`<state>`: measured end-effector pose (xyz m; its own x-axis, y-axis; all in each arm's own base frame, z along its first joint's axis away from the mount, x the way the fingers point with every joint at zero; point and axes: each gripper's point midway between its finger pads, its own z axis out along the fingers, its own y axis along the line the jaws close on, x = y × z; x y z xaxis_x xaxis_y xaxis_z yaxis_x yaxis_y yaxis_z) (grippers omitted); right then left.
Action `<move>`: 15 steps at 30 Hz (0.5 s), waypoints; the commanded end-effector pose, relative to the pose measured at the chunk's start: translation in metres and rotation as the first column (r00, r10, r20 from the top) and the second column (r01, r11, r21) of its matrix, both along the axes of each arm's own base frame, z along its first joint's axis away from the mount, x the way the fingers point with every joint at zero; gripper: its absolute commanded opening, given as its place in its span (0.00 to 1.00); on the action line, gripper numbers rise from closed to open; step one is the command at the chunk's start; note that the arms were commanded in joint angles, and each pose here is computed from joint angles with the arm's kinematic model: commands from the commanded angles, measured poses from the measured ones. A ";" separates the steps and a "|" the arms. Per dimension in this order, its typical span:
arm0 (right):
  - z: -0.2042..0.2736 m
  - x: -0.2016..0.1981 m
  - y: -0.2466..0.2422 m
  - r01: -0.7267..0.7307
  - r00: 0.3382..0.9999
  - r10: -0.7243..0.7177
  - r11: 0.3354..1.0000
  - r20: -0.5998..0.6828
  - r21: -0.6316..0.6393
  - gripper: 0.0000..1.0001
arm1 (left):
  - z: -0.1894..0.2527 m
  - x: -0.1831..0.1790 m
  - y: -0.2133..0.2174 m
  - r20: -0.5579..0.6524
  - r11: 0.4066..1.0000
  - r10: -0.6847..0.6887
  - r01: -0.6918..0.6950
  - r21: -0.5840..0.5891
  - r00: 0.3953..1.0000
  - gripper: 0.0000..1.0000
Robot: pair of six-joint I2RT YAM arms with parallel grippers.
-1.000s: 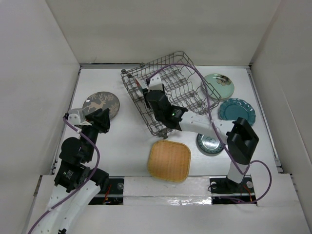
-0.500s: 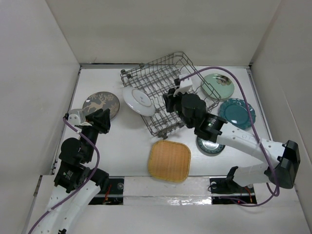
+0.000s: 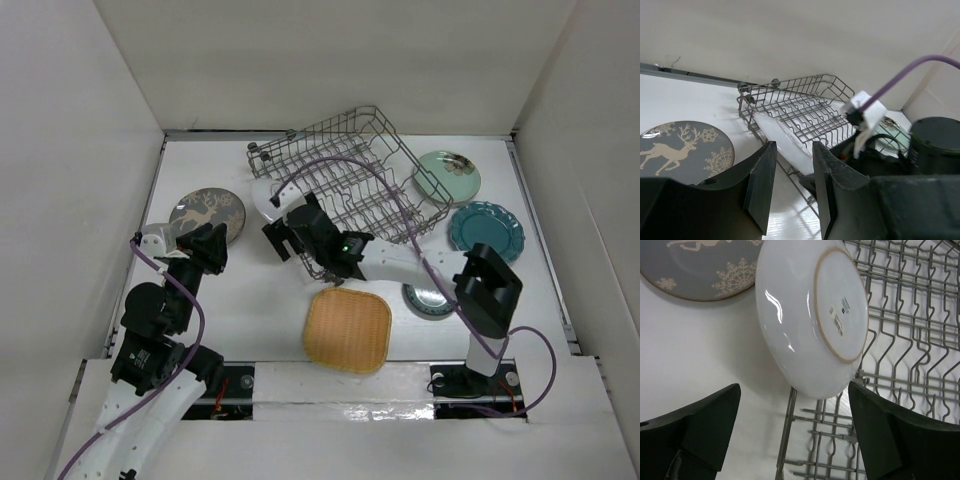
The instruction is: Load the plates into the dish rack
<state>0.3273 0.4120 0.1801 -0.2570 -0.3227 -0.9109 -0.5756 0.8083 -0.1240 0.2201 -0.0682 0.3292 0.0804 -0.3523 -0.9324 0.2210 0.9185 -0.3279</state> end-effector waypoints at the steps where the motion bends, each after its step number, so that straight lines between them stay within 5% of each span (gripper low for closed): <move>1: 0.051 0.021 0.025 -0.029 0.992 0.027 1.000 0.125 0.009 0.94 | 0.010 -0.003 0.000 0.044 1.000 -0.005 0.006 -0.018 0.999 0.31; 4: 0.015 0.032 0.032 -0.010 0.995 0.020 0.995 0.098 -0.098 0.97 | 0.012 -0.005 0.002 0.052 1.000 0.000 0.001 -0.021 0.999 0.31; 9: 0.004 0.059 0.043 0.047 0.994 -0.036 0.994 0.107 -0.099 0.94 | 0.012 -0.005 0.002 0.053 1.000 -0.002 0.003 -0.023 0.999 0.31; 15: 0.002 0.073 0.047 0.058 0.997 -0.057 0.998 0.053 -0.015 0.77 | 0.012 -0.005 0.002 0.054 1.000 -0.002 0.003 -0.022 0.999 0.31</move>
<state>0.3872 0.4541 0.1483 -0.2403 -0.4213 -0.8745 -0.5467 0.8032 -0.2367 0.2163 -0.0663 0.3331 0.0965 -0.3599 -0.9280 0.2263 0.9158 -0.3317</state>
